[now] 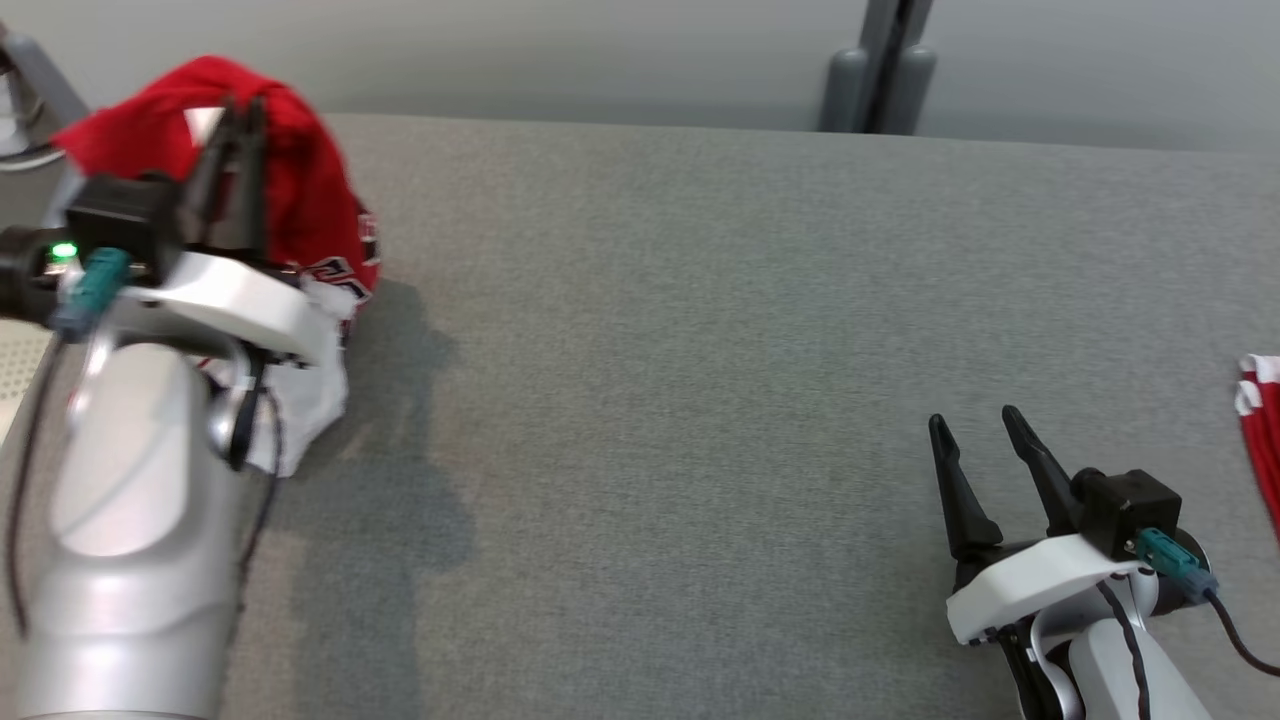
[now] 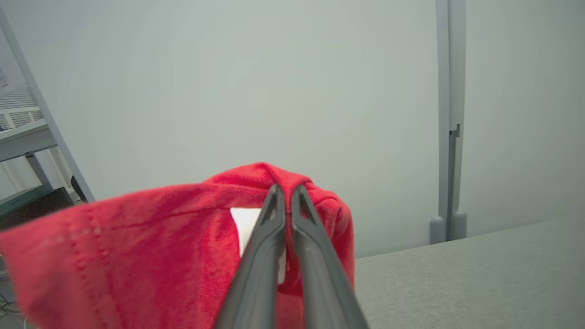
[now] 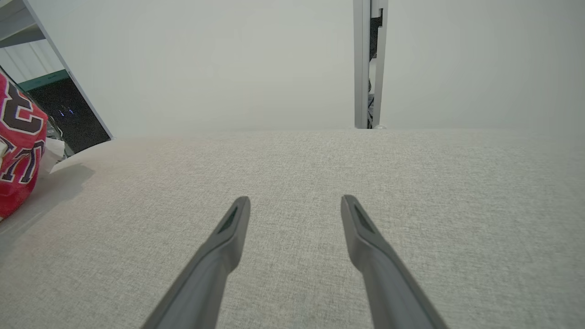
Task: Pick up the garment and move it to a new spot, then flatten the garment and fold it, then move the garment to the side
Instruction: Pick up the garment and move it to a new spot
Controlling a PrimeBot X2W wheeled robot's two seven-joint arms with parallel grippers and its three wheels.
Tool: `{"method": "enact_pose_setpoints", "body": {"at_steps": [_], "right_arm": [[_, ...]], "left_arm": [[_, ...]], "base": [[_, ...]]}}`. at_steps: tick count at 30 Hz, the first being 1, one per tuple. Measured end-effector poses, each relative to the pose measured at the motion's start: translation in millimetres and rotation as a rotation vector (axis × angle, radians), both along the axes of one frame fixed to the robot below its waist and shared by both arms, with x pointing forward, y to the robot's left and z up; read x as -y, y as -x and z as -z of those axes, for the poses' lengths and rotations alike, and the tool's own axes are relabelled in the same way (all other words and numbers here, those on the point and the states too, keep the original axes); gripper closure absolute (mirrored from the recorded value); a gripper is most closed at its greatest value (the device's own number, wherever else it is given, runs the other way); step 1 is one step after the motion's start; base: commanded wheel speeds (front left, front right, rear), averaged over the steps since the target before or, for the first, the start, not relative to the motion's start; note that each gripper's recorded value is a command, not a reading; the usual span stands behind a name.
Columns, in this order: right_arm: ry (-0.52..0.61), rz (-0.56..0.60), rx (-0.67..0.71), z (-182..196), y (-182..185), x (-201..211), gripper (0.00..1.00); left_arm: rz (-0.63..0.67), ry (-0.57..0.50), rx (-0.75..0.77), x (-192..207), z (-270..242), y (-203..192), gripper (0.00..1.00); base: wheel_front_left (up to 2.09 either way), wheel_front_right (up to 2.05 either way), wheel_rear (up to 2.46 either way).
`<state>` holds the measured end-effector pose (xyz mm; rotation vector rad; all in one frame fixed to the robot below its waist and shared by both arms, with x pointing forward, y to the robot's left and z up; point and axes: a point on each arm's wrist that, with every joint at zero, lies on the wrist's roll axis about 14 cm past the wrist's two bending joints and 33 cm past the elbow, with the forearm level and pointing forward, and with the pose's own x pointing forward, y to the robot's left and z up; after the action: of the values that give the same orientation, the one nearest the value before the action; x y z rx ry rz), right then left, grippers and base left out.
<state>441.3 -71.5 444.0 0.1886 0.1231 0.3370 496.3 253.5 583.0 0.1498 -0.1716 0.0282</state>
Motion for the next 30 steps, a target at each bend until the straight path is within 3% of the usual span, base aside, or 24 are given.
{"method": "enact_pose_setpoints", "body": {"at_steps": [13,20,21,22,23,30], "right_arm": [[0.004,0.152,0.015,-12,25,58,0.00],[0.009,0.235,0.004,-10,35,88,0.00],[0.008,0.243,0.000,-9,36,91,0.00],[0.008,0.249,-0.004,-7,36,93,0.00],[0.009,0.254,-0.008,-6,37,94,0.00],[0.001,0.265,-0.005,-7,34,97,0.00]], "left_arm": [[0.548,0.066,-0.049,221,20,11,1.00],[0.914,0.120,-0.136,335,43,68,1.00],[0.938,0.123,-0.145,342,46,73,0.90],[0.951,0.126,-0.161,347,51,77,0.54],[0.954,0.128,-0.181,350,57,79,0.00],[0.814,0.157,-0.263,325,86,69,0.00]], "base": [[0.00,0.00,0.00],[0.00,0.00,0.00],[0.00,0.00,0.00],[0.00,0.00,0.00],[0.00,0.00,0.00],[0.00,0.00,0.00]]}}
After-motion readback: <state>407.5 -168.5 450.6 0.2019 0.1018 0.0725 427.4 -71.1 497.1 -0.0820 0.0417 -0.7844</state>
